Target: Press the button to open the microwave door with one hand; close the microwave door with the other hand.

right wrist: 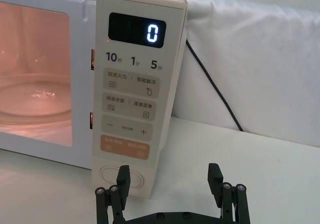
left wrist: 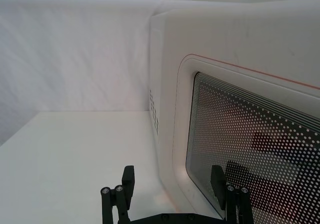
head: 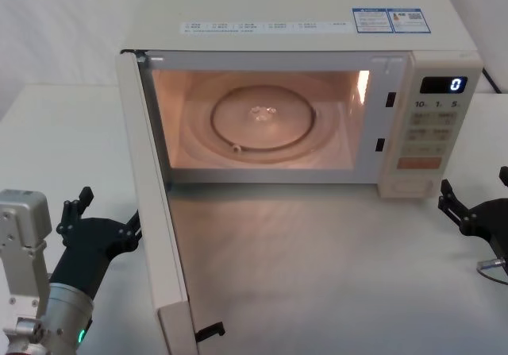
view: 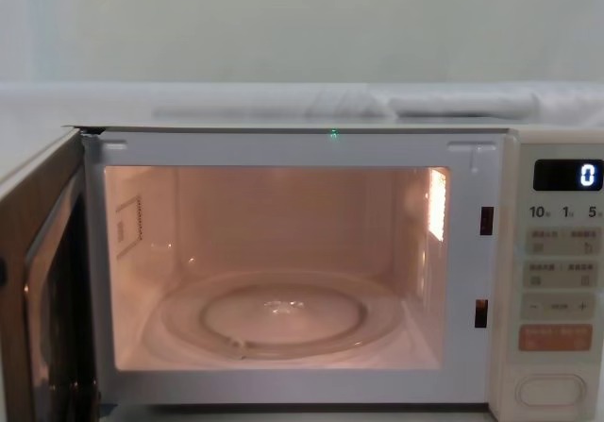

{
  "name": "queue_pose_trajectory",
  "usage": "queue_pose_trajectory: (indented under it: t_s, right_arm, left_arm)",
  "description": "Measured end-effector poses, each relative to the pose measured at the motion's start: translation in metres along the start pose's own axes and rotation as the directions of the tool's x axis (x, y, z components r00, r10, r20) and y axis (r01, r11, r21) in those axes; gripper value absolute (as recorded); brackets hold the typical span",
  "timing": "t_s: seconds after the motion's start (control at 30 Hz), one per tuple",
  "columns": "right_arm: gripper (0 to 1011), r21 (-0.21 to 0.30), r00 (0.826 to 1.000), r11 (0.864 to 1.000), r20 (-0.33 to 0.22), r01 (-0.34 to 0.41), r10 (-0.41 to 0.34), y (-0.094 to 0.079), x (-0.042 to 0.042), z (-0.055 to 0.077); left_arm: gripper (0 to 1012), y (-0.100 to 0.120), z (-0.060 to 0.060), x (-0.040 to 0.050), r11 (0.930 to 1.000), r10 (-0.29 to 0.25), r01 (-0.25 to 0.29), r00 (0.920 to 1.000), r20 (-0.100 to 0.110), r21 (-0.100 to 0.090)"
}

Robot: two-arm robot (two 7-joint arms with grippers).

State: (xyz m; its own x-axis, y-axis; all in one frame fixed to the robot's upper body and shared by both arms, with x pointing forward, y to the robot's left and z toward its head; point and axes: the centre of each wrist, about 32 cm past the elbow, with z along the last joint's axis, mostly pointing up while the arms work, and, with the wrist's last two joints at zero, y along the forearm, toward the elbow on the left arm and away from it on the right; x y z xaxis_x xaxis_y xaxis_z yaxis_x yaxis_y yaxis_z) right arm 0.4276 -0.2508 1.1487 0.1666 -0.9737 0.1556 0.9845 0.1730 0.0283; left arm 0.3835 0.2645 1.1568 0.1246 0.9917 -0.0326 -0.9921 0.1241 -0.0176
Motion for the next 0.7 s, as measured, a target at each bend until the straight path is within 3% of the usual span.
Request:
queue_pose_trajectory:
  t_s: [0.7]
  right_arm:
    - [1002, 0.000, 1.000, 1.000, 0.000, 0.000, 0.000, 0.0000, 0.0000, 0.0000]
  left_arm:
    - [1001, 0.0000, 0.0000, 0.0000, 1.0000, 0.000, 0.000, 1.0000, 0.000, 0.000]
